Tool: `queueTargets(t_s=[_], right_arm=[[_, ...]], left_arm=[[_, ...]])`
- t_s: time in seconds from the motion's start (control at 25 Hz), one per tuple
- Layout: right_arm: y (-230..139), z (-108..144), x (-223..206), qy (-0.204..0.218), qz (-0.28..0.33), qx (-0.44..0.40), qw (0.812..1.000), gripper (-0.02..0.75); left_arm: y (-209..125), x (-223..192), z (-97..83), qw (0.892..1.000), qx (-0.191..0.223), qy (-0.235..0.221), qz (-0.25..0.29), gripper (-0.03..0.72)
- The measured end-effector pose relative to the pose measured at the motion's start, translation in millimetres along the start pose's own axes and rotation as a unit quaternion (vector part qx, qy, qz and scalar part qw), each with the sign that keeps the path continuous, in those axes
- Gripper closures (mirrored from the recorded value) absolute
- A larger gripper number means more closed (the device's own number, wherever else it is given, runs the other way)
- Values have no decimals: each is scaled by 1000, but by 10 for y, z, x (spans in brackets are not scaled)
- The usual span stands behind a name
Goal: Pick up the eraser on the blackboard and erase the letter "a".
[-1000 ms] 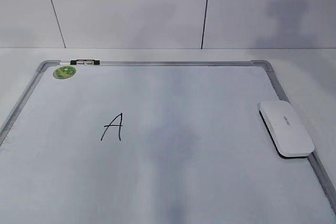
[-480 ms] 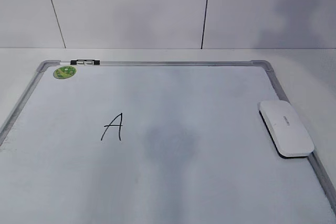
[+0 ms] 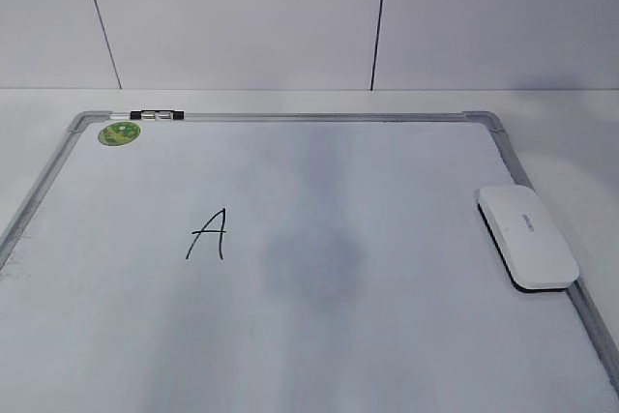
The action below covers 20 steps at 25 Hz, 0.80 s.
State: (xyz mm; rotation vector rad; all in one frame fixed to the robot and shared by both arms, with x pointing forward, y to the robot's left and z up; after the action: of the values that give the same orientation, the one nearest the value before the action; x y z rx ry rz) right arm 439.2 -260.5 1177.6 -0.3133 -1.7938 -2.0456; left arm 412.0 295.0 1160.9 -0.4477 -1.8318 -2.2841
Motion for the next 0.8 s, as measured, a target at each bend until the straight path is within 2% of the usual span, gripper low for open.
queueTargets(t_s=[0.32, 0.6, 0.8], right_arm=[[-463, -91, 354, 12, -20, -8, 1000, 157], [-851, -162, 541, 16, -10, -16, 1000, 158], [-1085, -192, 661, 26, -19, -22, 999, 158]], left_arm=[[-560, 133, -160, 998, 1, -20, 61, 204], [-1017, 324, -297, 995, 0, -33, 96, 200], [-1169, 476, -371, 995, 2, -41, 93, 120]])
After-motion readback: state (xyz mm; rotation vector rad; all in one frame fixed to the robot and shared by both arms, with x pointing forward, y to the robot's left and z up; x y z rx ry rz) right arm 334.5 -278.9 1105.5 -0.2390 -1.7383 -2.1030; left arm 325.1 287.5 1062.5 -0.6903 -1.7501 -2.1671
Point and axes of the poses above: a point on each arm's last joint axis where the gripper is mounted, x pointing back along that axis away from the gripper, z along the wrist's bending axis when the last joint is at zero, y = z × x, the point moved 6 cm from there along -x, pointing out along that axis toward the gripper, and after that the axes turned 14 degrees about -x, right-handed, at the moved point
